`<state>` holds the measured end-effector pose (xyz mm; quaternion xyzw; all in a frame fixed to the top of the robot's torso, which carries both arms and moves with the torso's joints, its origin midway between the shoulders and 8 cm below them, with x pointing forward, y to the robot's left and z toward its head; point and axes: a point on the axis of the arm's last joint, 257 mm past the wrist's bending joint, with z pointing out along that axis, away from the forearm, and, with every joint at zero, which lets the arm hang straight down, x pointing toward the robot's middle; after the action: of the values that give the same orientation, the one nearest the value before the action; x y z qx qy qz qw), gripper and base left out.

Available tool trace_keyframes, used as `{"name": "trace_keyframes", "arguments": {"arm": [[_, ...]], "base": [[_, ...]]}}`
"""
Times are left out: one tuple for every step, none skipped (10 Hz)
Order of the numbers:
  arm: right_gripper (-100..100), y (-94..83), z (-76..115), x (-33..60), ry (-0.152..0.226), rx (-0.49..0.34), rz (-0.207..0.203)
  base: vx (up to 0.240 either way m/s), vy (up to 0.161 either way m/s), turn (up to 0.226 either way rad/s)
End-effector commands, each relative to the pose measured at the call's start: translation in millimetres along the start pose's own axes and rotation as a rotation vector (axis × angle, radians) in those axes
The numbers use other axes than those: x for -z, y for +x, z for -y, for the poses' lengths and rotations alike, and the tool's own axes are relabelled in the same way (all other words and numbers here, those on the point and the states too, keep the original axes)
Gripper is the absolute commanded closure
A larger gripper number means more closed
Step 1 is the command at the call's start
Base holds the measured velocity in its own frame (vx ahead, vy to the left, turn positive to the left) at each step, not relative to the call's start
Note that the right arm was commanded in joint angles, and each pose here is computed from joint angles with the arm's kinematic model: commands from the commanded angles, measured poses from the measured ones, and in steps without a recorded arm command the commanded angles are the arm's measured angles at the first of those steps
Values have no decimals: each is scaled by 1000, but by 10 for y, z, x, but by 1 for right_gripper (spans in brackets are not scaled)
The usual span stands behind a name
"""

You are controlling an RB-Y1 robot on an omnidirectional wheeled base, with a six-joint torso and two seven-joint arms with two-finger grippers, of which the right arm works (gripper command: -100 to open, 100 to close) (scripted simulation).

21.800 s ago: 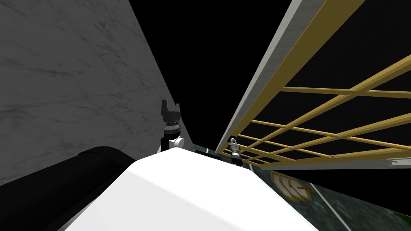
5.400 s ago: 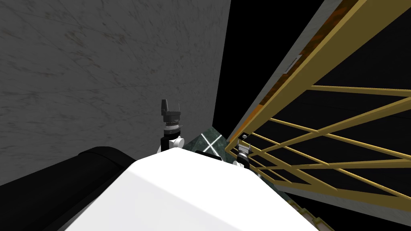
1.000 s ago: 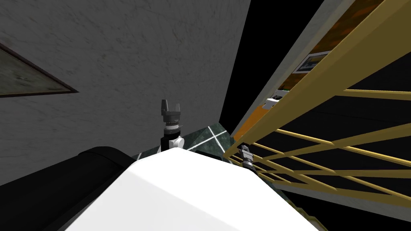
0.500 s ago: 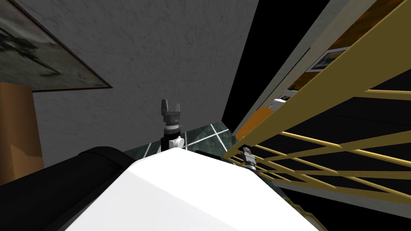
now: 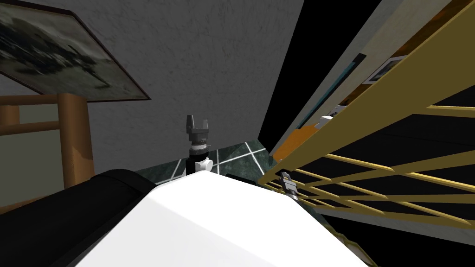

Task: Pull the door open

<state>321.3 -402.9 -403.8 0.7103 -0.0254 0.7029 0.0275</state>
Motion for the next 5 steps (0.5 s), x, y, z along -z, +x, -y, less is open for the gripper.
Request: {"name": "trace_keyframes", "arguments": {"arm": [[100, 5, 4, 39, 13, -1, -4], [100, 9, -1, 67, 21, -1, -5], [100, 13, -6, 98, 30, -1, -6], [100, 17, -11, 130, 39, -1, -7], [100, 21, -16, 161, 48, -1, -8]], "base": [[-212, -38, 139], [-213, -52, 150], [-211, -54, 146], [-216, -37, 147], [-186, -51, 133]]}}
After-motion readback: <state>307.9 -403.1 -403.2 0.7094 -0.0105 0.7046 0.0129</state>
